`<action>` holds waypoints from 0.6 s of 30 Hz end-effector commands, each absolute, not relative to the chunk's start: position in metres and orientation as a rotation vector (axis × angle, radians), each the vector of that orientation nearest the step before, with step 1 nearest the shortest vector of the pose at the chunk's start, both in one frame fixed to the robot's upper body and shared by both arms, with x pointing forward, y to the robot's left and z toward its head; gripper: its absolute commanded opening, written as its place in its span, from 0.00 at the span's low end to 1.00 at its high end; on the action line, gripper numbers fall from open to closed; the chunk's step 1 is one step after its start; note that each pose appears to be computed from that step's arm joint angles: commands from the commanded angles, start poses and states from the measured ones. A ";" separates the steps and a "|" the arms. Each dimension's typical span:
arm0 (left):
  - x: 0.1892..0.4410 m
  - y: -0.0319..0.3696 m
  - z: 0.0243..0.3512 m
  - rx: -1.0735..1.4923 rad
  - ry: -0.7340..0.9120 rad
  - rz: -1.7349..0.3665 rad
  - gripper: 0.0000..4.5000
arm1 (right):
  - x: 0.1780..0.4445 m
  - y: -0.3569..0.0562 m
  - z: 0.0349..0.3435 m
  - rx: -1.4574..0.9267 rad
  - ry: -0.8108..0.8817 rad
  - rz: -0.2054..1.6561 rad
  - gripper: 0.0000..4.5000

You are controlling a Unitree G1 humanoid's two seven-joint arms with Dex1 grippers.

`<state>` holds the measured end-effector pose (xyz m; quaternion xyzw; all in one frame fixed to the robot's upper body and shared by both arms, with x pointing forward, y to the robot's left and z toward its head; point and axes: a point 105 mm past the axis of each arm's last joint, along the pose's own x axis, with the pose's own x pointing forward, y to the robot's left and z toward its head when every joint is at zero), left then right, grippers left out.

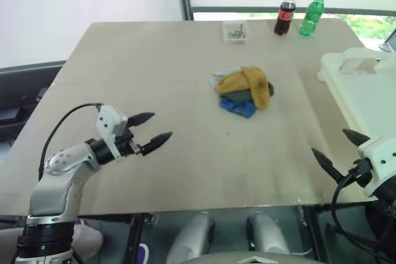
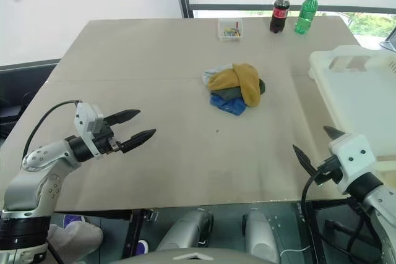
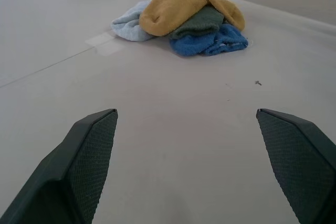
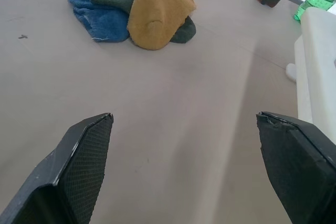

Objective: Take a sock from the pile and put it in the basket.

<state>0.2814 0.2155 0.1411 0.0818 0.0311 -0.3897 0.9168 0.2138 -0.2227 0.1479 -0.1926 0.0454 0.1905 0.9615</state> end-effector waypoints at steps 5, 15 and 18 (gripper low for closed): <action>0.284 0.205 0.154 0.154 0.005 -0.810 0.99 | 0.221 -0.212 0.156 -0.386 0.023 0.371 1.00; 0.281 0.183 0.160 0.139 -0.037 -0.857 0.99 | 0.268 -0.177 0.148 -0.346 0.082 0.385 1.00; 0.278 0.175 0.163 0.133 -0.051 -0.875 0.99 | 0.301 -0.149 0.150 -0.308 0.067 0.422 1.00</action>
